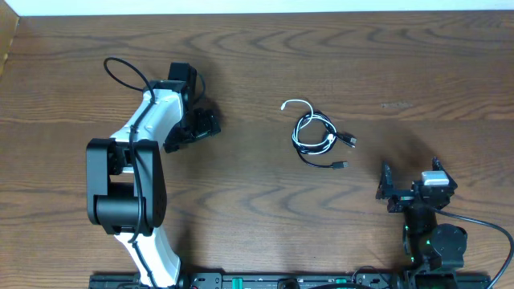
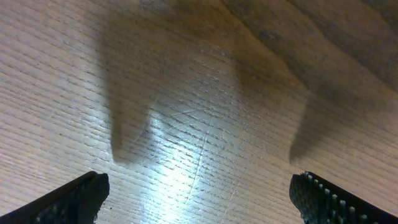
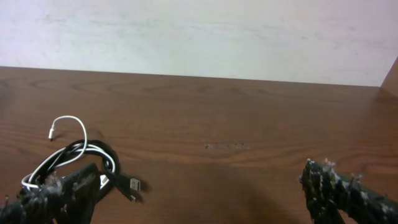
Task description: Untangle cables
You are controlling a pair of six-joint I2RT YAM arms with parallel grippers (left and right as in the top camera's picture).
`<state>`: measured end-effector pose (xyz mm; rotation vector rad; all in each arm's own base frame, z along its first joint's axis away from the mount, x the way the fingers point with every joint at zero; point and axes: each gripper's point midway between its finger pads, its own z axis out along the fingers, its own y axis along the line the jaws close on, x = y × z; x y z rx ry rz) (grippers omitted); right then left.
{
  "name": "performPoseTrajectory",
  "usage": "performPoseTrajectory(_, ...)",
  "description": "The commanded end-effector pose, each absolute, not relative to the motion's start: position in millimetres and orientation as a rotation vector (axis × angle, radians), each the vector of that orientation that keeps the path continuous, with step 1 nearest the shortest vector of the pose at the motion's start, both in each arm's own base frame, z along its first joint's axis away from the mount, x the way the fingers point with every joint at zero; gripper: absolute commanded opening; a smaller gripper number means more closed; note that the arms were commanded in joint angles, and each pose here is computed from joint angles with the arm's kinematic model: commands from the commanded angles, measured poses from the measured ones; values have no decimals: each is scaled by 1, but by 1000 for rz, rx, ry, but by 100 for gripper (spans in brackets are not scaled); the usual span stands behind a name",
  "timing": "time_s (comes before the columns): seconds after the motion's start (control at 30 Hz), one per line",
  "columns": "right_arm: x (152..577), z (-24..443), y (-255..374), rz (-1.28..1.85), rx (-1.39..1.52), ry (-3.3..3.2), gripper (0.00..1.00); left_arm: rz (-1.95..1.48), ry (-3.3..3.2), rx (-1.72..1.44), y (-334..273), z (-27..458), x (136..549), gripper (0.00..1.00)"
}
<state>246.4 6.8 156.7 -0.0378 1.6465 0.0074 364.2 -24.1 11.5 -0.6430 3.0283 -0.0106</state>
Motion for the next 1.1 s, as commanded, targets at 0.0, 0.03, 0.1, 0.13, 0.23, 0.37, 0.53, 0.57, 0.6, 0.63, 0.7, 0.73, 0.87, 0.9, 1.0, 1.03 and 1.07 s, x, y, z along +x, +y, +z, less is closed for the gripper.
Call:
performPoseTrajectory(0.0, 246, 156, 8, 15, -37, 1650, 99, 2, 2998, -638, -21, 20, 371, 98)
performPoseTrajectory(0.03, 246, 156, 8, 15, -37, 1650, 99, 1, 2998, -638, -21, 20, 371, 98)
performPoseTrajectory(0.1, 246, 156, 8, 15, -37, 1650, 99, 1, 2998, -638, -21, 20, 371, 98)
performPoseTrajectory(0.13, 246, 156, 8, 15, -37, 1650, 99, 1, 2998, -638, -21, 20, 371, 98)
performPoseTrajectory(0.23, 246, 156, 8, 15, -37, 1650, 99, 1, 2998, -638, -21, 20, 371, 98)
performPoseTrajectory(0.37, 246, 156, 8, 15, -37, 1650, 99, 2, 2998, -638, -21, 20, 371, 98)
performPoseTrajectory(0.53, 246, 156, 12, 35, -54, 1649, 99, 1, 2998, -638, -21, 20, 371, 98)
performPoseTrajectory(0.57, 246, 156, 12, 35, -54, 1649, 99, 1, 2998, -638, -21, 20, 371, 98)
performPoseTrajectory(0.6, 246, 156, 12, 35, -54, 1649, 99, 1, 2998, -638, -21, 20, 371, 98)
performPoseTrajectory(0.63, 246, 156, 12, 35, -54, 1649, 99, 1, 2998, -638, -21, 20, 371, 98)
performPoseTrajectory(0.7, 246, 157, 15, 56, -63, 1642, 99, 1, 2998, -638, -21, 20, 371, 98)
performPoseTrajectory(0.73, 246, 160, 18, 70, -76, 1630, 99, 1, 2998, -638, -21, 20, 371, 98)
performPoseTrajectory(0.87, 243, 170, 40, 160, -187, 1584, 99, 1, 2998, -638, -21, 20, 371, 98)
performPoseTrajectory(0.9, 242, 171, 41, 166, -193, 1581, 99, 2, 2998, -638, -21, 20, 371, 98)
performPoseTrajectory(1.0, 241, 180, 41, 164, -192, 1569, 99, 1, 2998, -638, -21, 20, 371, 98)
performPoseTrajectory(1.03, 240, 184, 41, 164, -192, 1566, 99, 2, 2998, -638, -21, 20, 371, 98)
performPoseTrajectory(1.07, 239, 190, 41, 163, -193, 1563, 99, 2, 2998, -638, -21, 20, 371, 98)
